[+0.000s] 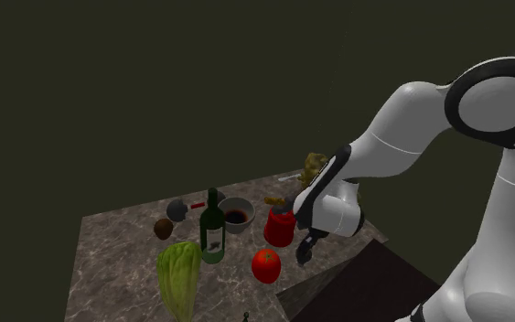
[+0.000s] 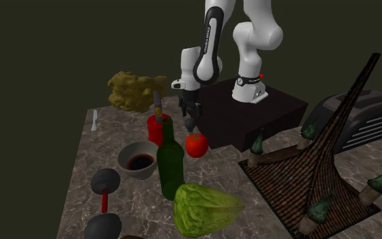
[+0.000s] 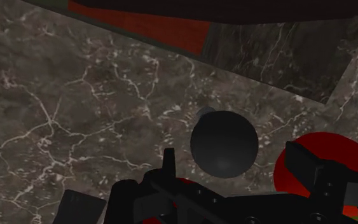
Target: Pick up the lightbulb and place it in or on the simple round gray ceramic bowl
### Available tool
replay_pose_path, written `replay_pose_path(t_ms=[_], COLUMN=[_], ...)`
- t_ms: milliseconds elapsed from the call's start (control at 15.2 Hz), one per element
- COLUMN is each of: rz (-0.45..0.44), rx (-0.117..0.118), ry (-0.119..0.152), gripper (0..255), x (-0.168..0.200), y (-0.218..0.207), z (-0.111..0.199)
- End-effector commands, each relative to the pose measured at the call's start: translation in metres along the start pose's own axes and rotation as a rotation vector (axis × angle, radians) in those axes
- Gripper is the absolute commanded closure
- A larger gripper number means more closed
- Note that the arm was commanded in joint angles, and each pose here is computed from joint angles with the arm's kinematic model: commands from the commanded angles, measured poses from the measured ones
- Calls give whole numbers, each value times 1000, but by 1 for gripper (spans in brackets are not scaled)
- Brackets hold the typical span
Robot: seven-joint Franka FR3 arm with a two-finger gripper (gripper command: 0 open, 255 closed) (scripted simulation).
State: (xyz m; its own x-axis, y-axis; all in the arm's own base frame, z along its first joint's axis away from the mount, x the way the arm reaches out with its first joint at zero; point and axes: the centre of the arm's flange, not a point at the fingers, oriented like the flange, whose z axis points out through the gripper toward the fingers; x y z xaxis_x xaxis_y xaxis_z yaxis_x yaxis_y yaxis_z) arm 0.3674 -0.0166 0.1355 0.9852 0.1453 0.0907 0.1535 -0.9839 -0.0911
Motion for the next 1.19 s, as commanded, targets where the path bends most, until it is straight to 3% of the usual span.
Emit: replay_pose_path(t_ms=[0,132,660,726,1122], rz=[1,1,1,1,1], rx=[0,0,0,0,0], ry=[0,0,0,0,0], gripper=[0,0,0,255,255], x=[2,2,2,2,2], y=[0,0,0,0,0], z=[11,25,25,25,25])
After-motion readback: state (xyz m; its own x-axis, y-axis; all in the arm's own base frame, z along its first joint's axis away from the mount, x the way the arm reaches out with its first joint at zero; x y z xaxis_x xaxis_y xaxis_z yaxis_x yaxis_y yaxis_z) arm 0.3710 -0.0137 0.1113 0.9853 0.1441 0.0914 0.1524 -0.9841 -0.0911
